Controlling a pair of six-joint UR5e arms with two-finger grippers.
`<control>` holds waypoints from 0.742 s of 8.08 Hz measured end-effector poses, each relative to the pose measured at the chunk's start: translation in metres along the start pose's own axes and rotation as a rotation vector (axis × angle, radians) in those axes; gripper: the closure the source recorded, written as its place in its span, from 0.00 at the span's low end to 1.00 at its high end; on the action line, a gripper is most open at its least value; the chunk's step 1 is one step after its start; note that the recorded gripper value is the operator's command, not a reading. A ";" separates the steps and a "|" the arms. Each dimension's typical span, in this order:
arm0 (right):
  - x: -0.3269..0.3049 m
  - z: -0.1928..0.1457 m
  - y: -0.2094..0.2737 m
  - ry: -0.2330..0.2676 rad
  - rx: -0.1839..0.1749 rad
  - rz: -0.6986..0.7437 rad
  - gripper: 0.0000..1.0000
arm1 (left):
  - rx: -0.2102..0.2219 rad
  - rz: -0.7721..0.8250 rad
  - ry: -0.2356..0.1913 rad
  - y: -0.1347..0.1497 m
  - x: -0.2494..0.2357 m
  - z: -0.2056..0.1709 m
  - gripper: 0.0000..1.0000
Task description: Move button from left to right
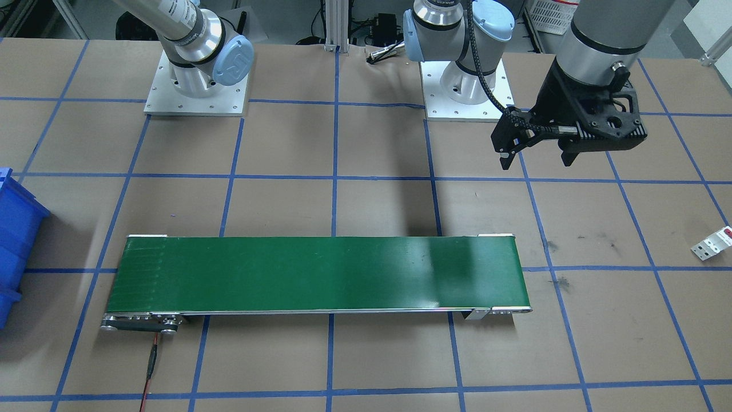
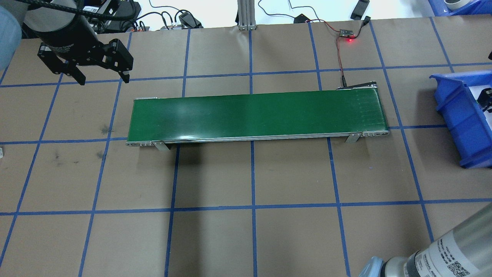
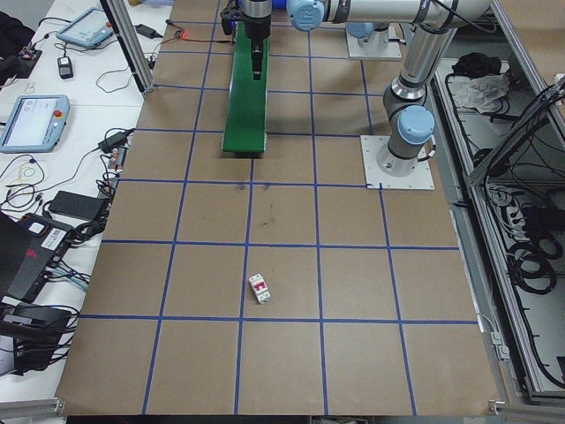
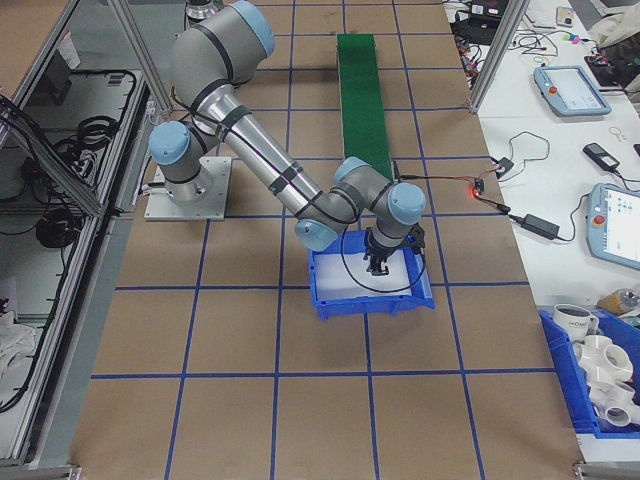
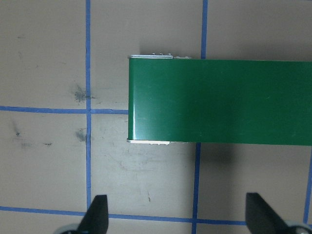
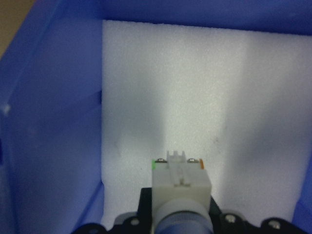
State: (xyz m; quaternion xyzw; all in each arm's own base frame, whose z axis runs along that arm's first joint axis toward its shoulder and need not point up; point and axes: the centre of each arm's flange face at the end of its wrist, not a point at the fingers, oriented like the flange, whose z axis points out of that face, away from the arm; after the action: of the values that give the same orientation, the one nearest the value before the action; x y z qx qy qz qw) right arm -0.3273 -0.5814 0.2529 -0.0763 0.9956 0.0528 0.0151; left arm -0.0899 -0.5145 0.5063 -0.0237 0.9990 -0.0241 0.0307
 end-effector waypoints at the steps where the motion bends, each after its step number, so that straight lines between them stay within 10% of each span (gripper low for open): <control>1: -0.001 0.010 0.000 -0.009 -0.006 0.000 0.75 | 0.000 0.000 0.000 0.000 0.000 0.000 0.00; 5: -0.001 0.028 0.001 0.017 -0.002 0.000 0.63 | -0.016 -0.044 0.001 -0.009 -0.021 0.009 0.00; 6: 0.001 0.030 0.002 0.037 -0.011 0.001 0.45 | -0.024 -0.077 0.000 -0.013 -0.039 0.013 0.00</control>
State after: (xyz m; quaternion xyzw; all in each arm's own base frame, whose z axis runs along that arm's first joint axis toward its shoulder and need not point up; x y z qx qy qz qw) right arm -0.3276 -0.5764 0.2229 -0.0769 0.9954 0.0569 -0.0037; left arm -0.0492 -0.5263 0.4961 -0.0627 0.9975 -0.0132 0.0297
